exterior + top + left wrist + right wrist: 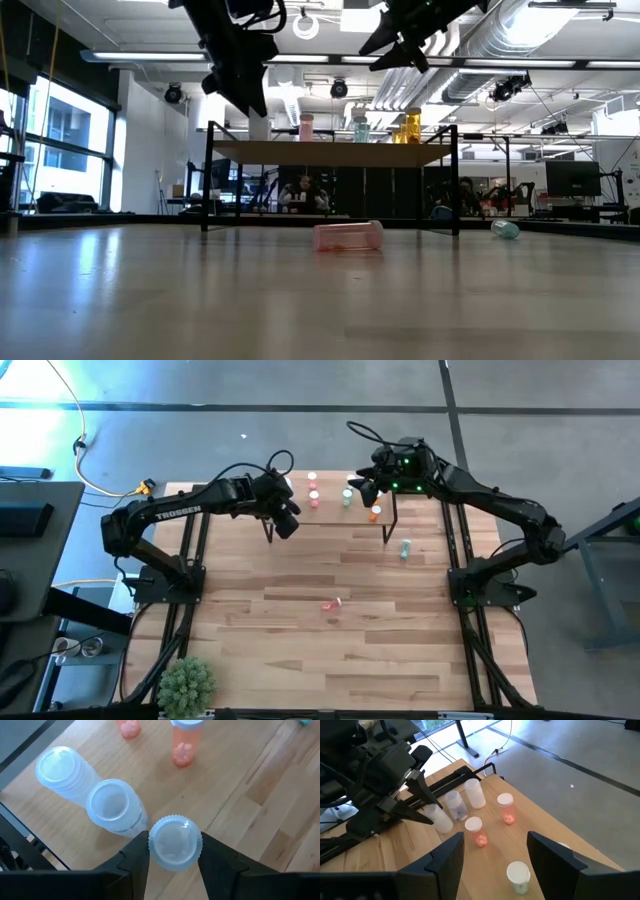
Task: Pick and place medicine bottles onto shelf by color
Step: Put the white pill bottle on the shelf aligned with the other white pill bottles, then put the pink pill bottle on the shelf aligned with the other pink pill bottles
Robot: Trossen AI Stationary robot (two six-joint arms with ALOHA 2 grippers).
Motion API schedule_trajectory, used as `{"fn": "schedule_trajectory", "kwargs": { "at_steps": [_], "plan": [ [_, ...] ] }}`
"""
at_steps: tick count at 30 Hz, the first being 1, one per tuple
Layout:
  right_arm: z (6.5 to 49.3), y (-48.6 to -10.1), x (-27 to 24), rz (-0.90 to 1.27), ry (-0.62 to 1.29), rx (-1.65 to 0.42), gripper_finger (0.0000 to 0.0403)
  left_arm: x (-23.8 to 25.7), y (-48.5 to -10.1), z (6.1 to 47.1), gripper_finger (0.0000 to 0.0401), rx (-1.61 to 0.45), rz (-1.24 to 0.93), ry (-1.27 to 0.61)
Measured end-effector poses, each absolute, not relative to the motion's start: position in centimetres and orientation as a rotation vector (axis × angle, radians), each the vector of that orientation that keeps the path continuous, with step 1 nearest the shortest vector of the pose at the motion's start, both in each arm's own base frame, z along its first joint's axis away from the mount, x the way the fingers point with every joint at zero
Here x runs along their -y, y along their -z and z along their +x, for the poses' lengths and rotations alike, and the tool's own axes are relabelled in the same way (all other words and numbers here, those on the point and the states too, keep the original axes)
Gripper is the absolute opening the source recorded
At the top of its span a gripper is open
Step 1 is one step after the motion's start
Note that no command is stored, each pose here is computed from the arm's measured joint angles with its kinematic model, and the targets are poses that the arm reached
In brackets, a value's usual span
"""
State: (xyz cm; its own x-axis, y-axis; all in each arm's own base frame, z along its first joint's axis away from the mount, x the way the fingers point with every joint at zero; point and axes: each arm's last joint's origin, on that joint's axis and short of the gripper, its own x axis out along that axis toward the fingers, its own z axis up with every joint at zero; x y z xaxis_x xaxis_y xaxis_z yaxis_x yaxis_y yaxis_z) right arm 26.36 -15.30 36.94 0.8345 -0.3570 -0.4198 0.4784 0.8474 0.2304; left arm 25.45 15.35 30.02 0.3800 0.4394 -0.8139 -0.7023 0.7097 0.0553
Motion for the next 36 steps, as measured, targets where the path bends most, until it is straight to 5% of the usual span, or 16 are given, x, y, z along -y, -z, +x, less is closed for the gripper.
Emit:
{"fn": "schedule_trajectory", "kwargs": {
  "at_steps": [25, 36],
  "plan": [
    [26.1, -36.4, 15.2, 0.356, 0.460, -0.439, 0.0206, -15.4, -30.0, 25.4, 0.0206, -0.927, -0.319, -0.777],
    [26.1, -36.3, 15.1, 0.358, 0.459, -0.443, 0.0206, -15.8, -33.4, 25.6, 0.0223, -0.828, -0.305, -0.784]
  ]
}}
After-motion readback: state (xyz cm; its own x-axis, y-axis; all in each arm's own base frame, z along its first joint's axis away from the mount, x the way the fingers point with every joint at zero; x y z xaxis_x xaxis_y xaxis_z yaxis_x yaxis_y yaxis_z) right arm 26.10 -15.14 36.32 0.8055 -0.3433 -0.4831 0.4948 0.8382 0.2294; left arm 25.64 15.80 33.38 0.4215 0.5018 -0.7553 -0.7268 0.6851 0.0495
